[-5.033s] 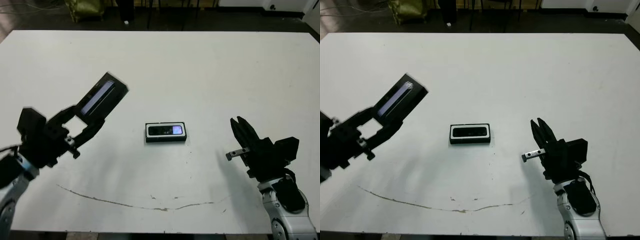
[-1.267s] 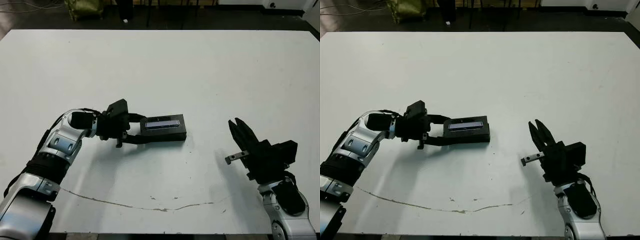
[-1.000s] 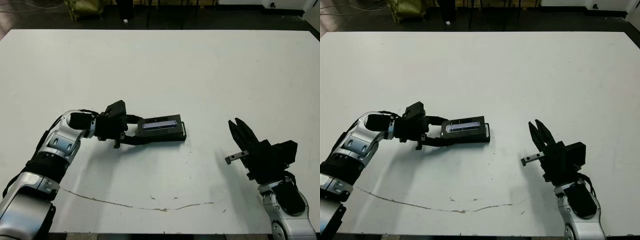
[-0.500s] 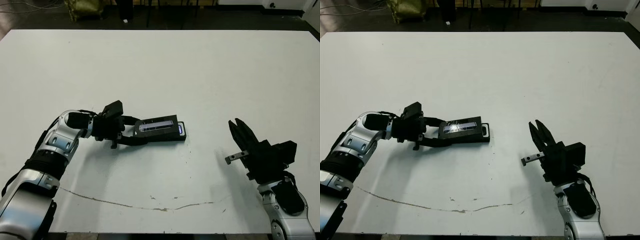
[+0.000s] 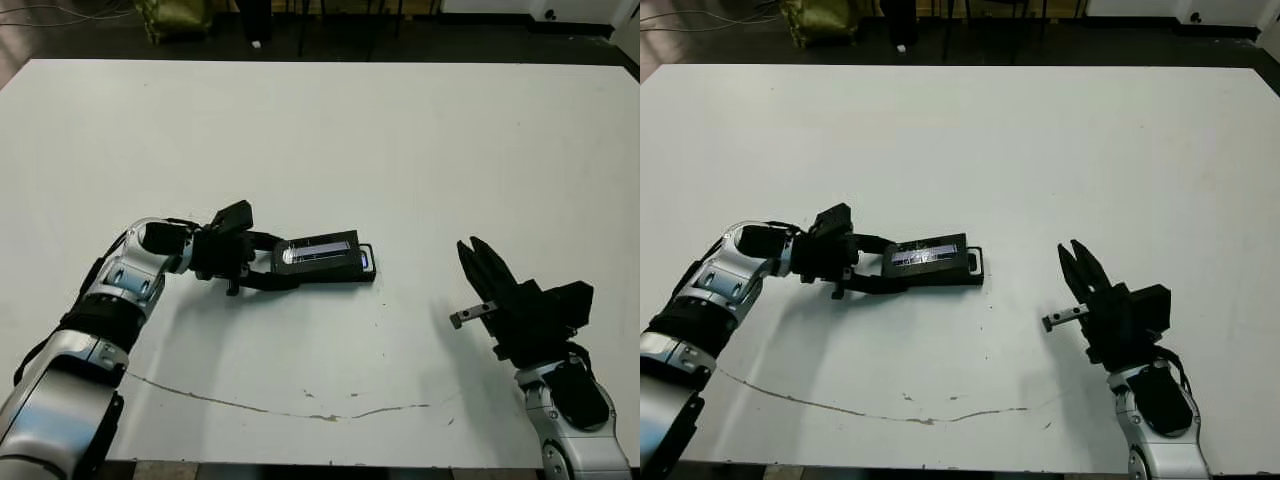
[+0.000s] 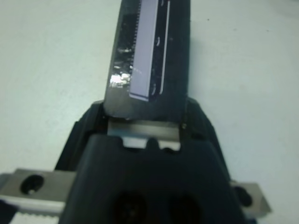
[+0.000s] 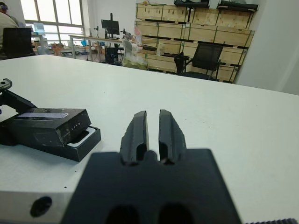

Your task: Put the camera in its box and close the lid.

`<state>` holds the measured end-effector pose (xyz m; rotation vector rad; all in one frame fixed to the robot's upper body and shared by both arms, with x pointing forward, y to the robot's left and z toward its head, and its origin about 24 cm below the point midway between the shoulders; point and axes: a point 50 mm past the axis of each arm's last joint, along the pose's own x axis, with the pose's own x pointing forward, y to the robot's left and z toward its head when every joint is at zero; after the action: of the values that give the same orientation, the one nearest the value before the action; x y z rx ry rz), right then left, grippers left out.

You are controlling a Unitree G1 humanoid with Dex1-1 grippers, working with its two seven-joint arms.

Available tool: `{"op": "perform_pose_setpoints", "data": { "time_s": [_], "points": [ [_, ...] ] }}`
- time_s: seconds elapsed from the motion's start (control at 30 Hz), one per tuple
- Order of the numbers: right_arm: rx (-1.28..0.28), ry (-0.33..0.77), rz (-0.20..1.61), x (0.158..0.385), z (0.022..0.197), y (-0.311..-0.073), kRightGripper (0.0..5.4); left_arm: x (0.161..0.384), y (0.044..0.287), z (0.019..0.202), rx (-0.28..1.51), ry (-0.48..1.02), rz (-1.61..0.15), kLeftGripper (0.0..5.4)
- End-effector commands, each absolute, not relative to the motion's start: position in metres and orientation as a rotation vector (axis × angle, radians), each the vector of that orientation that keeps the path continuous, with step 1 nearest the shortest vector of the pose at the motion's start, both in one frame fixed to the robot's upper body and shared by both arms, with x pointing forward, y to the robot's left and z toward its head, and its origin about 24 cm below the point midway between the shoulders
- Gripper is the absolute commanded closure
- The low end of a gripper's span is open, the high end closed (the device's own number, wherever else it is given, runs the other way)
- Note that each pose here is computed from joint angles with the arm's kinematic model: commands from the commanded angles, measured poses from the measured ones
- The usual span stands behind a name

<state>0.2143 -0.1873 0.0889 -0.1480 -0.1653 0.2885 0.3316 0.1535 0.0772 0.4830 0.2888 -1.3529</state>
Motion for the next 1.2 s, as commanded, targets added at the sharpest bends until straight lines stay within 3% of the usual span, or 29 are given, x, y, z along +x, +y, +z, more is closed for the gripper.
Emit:
{"op": "perform_pose_setpoints", "data": {
  "time_s": [0.03, 1.2],
  "points": [
    [-0.142, -0.133, 0.284, 0.213, 0.084, -0.190, 5.40, 0.336, 0.152, 0.072, 0.468, 0.330, -1.320, 3.19],
    [-0.139, -0.122, 0.293, 0.213, 0.083, -0.192, 5.40, 0.344, 0.117, 0.069, 0.436, 0.357, -1.398, 3.19]
  ]
}}
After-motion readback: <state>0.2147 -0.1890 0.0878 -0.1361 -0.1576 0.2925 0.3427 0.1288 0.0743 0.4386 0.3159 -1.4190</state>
